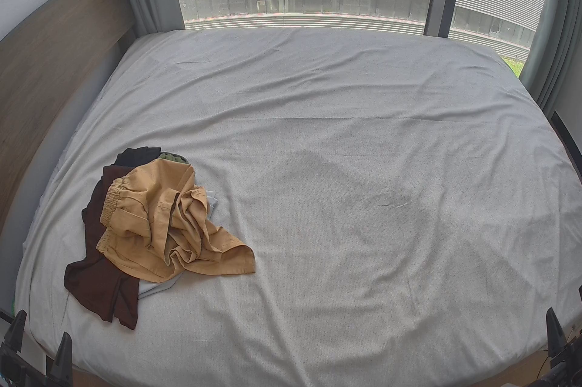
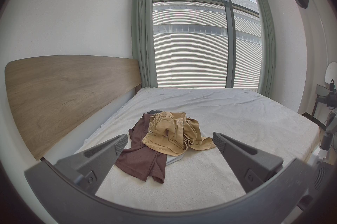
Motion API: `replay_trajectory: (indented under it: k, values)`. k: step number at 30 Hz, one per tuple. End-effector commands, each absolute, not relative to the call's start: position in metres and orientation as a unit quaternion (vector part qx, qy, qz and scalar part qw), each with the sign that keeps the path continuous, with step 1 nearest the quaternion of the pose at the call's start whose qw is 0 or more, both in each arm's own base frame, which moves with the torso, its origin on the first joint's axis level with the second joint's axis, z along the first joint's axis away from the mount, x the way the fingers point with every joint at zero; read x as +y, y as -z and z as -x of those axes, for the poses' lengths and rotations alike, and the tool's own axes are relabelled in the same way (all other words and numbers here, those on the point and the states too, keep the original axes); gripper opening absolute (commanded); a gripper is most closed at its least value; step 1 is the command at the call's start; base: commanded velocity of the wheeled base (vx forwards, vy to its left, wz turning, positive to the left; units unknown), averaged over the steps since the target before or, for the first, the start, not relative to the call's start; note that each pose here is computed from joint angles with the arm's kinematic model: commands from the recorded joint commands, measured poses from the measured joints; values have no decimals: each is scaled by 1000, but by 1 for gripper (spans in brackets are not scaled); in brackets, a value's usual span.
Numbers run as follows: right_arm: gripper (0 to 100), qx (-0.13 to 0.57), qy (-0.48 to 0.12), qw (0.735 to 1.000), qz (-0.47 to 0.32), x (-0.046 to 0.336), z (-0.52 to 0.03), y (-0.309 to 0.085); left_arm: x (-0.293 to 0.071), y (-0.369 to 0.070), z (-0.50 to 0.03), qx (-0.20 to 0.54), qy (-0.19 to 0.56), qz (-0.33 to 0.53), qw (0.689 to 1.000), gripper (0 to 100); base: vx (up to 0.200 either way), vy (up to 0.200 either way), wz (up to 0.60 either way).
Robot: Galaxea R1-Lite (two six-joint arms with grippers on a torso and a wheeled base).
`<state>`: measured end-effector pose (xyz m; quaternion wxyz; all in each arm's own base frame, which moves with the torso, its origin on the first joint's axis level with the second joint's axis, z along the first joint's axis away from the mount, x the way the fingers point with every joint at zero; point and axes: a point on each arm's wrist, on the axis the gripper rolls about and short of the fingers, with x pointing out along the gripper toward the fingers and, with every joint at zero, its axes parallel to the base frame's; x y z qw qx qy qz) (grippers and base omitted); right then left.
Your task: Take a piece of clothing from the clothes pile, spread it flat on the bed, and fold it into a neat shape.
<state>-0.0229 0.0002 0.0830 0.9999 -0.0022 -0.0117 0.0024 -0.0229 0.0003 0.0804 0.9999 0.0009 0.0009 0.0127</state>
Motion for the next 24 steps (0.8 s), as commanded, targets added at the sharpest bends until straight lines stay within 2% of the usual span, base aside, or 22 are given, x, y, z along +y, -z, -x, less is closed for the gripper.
replay_trajectory:
  k: [1, 2, 3, 5, 11, 13, 14, 24]
  values:
    - [100, -65, -3, 998, 7, 0, 26, -93, 0, -75, 22, 5, -13, -1, 1000, 100, 0, 0, 0]
    - [100, -94, 0, 996, 9, 0, 28, -106, 0, -75, 22, 5, -13, -2, 1000, 100, 0, 0, 0]
    - [100, -95, -1, 995, 9, 0, 25, -114, 0, -75, 22, 5, -13, -2, 1000, 100, 0, 0, 0]
    - [100, -70, -8, 998, 7, 0, 18, -120, 0, -75, 22, 5, -13, -2, 1000, 100, 0, 0, 0]
    - [100, 0, -77, 997, -14, 2, -11, -135, 0, -75, 22, 5, -13, -3, 1000, 100, 0, 0, 0]
    - [100, 3, -83, 996, -13, 3, -15, -137, 0, -75, 22, 5, -13, -2, 1000, 100, 0, 0, 0]
    - [100, 21, -106, 994, -11, 6, -30, -147, 0, -75, 22, 5, -13, -2, 1000, 100, 0, 0, 0]
    - [100, 29, -128, 991, -16, 21, -98, -173, 0, -75, 22, 5, -12, -1, 1000, 100, 0, 0, 0]
